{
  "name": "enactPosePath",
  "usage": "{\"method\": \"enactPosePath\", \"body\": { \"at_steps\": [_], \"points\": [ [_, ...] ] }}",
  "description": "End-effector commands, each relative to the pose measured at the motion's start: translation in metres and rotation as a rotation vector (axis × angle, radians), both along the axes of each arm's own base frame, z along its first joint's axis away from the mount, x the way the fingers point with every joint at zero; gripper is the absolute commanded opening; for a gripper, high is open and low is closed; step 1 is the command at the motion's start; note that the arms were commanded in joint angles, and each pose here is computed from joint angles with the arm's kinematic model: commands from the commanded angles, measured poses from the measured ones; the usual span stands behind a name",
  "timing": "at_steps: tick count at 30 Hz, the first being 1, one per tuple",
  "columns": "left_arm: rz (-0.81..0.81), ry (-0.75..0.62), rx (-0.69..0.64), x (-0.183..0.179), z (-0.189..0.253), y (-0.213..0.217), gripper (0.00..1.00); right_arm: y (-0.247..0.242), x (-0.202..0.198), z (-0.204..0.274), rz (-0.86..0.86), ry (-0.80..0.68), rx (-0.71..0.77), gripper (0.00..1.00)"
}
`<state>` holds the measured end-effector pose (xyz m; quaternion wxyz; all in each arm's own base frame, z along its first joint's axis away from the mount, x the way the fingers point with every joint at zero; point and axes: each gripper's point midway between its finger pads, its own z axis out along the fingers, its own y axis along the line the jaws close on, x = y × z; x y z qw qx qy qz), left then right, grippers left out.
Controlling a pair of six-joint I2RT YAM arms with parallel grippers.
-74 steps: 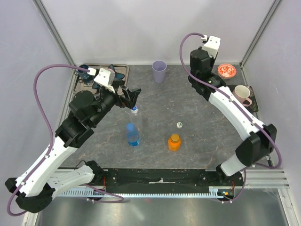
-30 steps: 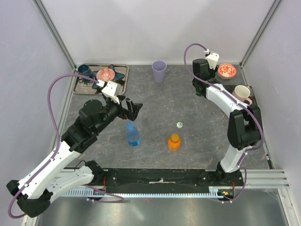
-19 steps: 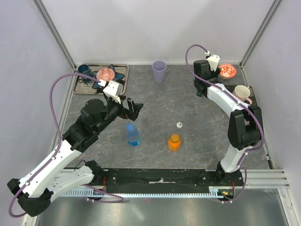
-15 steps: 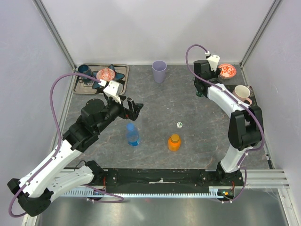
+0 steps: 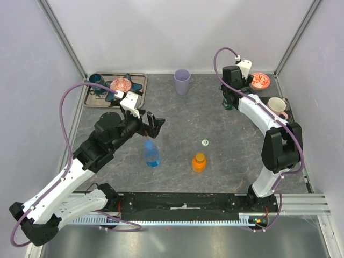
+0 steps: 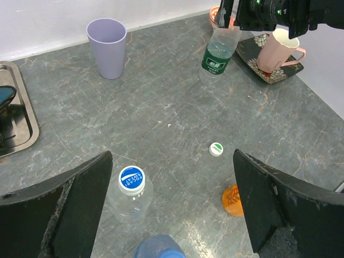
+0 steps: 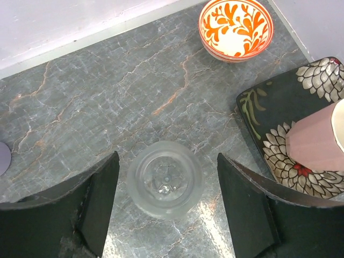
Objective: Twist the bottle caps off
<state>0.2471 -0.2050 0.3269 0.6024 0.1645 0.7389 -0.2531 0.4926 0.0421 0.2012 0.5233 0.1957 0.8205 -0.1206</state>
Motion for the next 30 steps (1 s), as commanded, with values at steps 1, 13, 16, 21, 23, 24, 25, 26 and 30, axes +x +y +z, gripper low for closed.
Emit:
{"method": "enactPosePath", "body": {
  "at_steps": [1,13,16,21,23,24,25,26,30],
  "points": [
    [-0.015,-0.024,-0.061,-0.0006,0.0198,-0.0056,1.00,0.0053,0.0040,0.0413,0.015,-0.099,0.055,0.80],
    [-0.021,-0.018,-0.061,-0.0007,0.0178,-0.0072,1.00,0.0096,0.0038,0.0417,0.039,-0.097,0.067,0.75],
    [-0.021,-0.017,-0.057,-0.0002,0.0168,-0.0076,1.00,0.0090,0.0035,0.0417,0.039,-0.097,0.068,0.77],
    [-0.024,-0.013,-0.057,0.0000,0.0159,-0.0085,1.00,0.0087,0.0023,0.0413,0.037,-0.096,0.066,0.79],
    [-0.025,-0.012,-0.058,-0.0006,0.0160,-0.0085,1.00,0.0083,0.0022,0.0414,0.036,-0.096,0.064,0.74],
    [-0.025,-0.012,-0.058,-0.0002,0.0159,-0.0088,1.00,0.0075,0.0023,0.0413,0.036,-0.094,0.061,0.72],
    [-0.027,-0.012,-0.058,-0.0007,0.0160,-0.0087,1.00,0.0084,0.0019,0.0413,0.038,-0.095,0.063,0.71],
    [-0.027,-0.013,-0.059,-0.0007,0.0164,-0.0088,1.00,0.0089,0.0020,0.0398,0.041,-0.091,0.062,0.69],
    [-0.027,-0.015,-0.059,-0.0011,0.0166,-0.0083,1.00,0.0086,0.0019,0.0381,0.040,-0.088,0.061,0.67]
  ]
}}
